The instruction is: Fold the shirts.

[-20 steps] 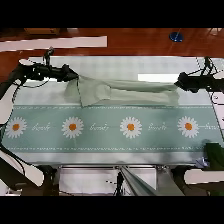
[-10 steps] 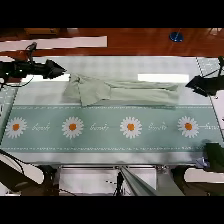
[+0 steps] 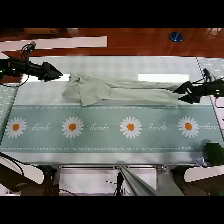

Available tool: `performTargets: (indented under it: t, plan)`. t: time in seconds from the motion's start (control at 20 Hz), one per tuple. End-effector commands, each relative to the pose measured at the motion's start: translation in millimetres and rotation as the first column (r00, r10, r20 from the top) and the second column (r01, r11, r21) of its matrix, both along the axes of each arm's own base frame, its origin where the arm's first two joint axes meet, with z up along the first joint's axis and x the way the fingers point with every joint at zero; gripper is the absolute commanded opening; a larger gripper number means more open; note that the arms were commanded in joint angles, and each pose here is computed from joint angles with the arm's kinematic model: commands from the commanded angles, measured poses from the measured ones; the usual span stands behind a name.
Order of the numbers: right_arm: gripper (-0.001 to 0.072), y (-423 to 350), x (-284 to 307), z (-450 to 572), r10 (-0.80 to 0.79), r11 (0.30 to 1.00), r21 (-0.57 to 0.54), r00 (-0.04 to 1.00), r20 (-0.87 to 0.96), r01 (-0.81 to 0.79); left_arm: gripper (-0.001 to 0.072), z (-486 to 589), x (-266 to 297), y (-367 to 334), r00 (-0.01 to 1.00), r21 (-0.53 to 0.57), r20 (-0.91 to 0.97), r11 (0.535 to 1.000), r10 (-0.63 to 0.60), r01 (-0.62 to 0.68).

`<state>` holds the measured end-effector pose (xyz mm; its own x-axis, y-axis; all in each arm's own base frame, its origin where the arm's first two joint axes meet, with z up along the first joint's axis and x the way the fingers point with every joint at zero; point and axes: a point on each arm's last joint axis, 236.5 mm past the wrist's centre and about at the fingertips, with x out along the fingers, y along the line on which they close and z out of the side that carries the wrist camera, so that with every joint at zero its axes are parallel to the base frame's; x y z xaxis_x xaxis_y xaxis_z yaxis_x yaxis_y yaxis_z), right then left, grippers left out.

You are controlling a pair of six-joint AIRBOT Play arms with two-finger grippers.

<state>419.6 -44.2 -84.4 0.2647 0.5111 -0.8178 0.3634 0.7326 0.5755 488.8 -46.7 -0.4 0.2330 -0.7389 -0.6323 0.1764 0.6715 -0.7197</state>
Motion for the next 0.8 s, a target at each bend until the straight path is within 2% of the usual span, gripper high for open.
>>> performTargets:
  t: [0.0,0.05,0.15,0.2,0.25,0.35,0.4,0.45,0.5,0.55,0.75]
  plan:
    - [0.0588,44,11,-27,0.039,0.999,0.037,0.999,-0.031,-0.038,0.038,0,-4,-14,0.999,0.008,-0.004,0.999,-0.039,0.039]
    - [0.0522,55,13,-31,0.058,0.998,0.033,0.998,-0.027,-0.057,0.038,0,-5,-18,0.999,0.008,-0.004,0.999,-0.048,0.048]
    - [0.0024,64,18,-25,0.086,0.996,0.02,0.996,-0.001,-0.086,0.038,1,-6,-24,0.998,0.008,-0.004,0.998,-0.06,0.06]
    - [0.0023,65,20,-14,0.099,0.995,0.018,0.995,0.017,-0.099,0.0376,2,-7,-26,0.998,0.008,-0.002,0.998,-0.066,0.066]
    - [0.0022,62,21,0,0.12,0.993,0.005,0.992,0.044,-0.12,0.0314,5,-7,-28,0.998,0.009,0.004,0.998,-0.069,0.069]
    - [0.0022,52,25,38,0.125,0.992,-0.034,0.986,0.115,-0.122,0.0259,13,-8,-34,0.998,0.005,-0.007,0.998,-0.057,0.057]
    - [0.0022,48,25,58,0.12,0.992,-0.051,0.981,0.154,-0.114,0.0183,17,-9,-41,0.998,0.003,-0.015,0.998,-0.059,0.06]
    - [0.0022,44,24,77,0.118,0.992,-0.066,0.975,0.188,-0.107,0.0153,21,-12,-49,0.998,0.0,-0.02,0.998,-0.067,0.067]
    - [0.0021,41,21,96,0.119,0.991,-0.08,0.969,0.216,-0.104,0.0059,26,-15,-59,0.996,-0.005,-0.021,0.997,-0.083,0.083]
    - [0.0021,41,15,110,0.122,0.991,-0.09,0.965,0.231,-0.104,0.0031,33,-18,-74,0.994,-0.021,-0.011,0.994,-0.106,0.106]
    - [0.0021,41,-14,154,0.188,0.974,-0.177,0.948,0.257,-0.145,0.0031,74,-34,-153,0.977,-0.147,0.051,0.966,-0.208,0.213]
